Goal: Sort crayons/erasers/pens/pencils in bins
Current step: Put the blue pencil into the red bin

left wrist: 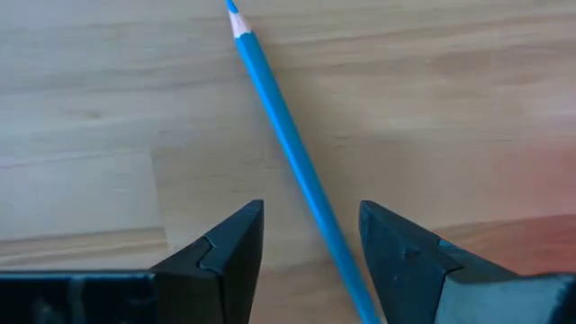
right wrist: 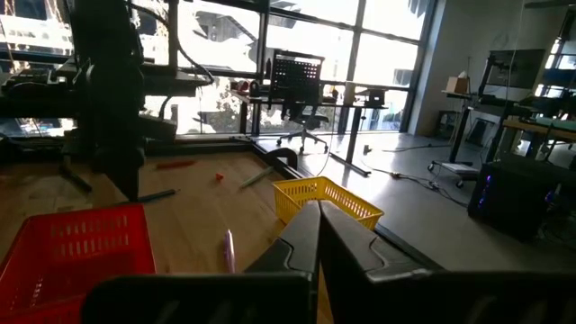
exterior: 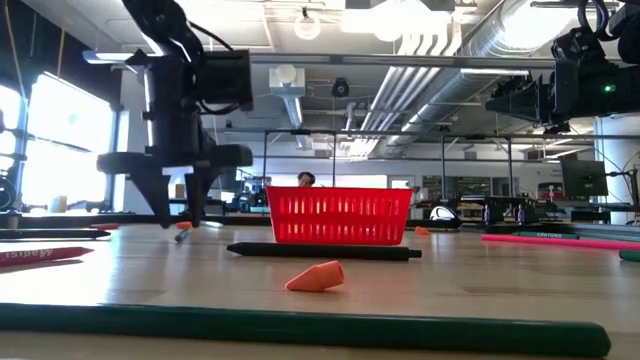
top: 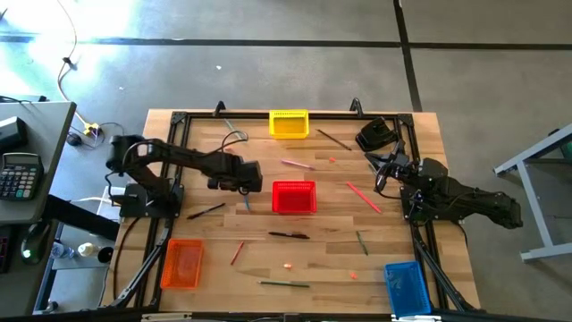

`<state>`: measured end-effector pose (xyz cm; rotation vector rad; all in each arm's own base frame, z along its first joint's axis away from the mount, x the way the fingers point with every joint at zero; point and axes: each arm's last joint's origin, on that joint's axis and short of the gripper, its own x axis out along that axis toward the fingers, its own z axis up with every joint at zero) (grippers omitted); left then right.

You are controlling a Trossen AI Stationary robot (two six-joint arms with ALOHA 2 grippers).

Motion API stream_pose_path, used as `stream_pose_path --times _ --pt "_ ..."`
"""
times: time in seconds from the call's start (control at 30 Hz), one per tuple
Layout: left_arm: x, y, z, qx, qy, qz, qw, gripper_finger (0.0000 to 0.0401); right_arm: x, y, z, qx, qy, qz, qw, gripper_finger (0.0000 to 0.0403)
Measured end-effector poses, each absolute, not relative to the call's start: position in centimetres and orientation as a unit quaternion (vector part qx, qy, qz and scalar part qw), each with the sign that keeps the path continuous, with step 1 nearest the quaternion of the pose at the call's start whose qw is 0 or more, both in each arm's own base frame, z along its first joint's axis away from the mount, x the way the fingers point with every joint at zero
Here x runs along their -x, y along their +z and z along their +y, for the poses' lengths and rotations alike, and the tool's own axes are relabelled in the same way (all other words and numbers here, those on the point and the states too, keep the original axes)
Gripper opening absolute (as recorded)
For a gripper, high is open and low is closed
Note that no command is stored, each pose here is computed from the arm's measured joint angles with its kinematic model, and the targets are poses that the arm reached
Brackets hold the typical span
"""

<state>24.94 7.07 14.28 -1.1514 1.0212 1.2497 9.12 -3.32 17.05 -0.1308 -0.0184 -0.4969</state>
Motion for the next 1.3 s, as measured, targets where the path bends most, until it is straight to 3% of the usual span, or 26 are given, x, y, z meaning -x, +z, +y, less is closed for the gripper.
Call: stream_pose_path --times 0.8,1.3 --pt "-24.61 13.68 6.88 0.411 0.458 0.530 0.583 0.0039 -9.12 17.04 -3.32 0.065 -0.246 -0.009 0.967 0.0000" --pt "-24.69 13.92 7.04 0.347 0.399 0.577 0.623 0.0015 -9.12 17.04 -3.32 0.065 -0.246 -0.009 0.967 0.0000"
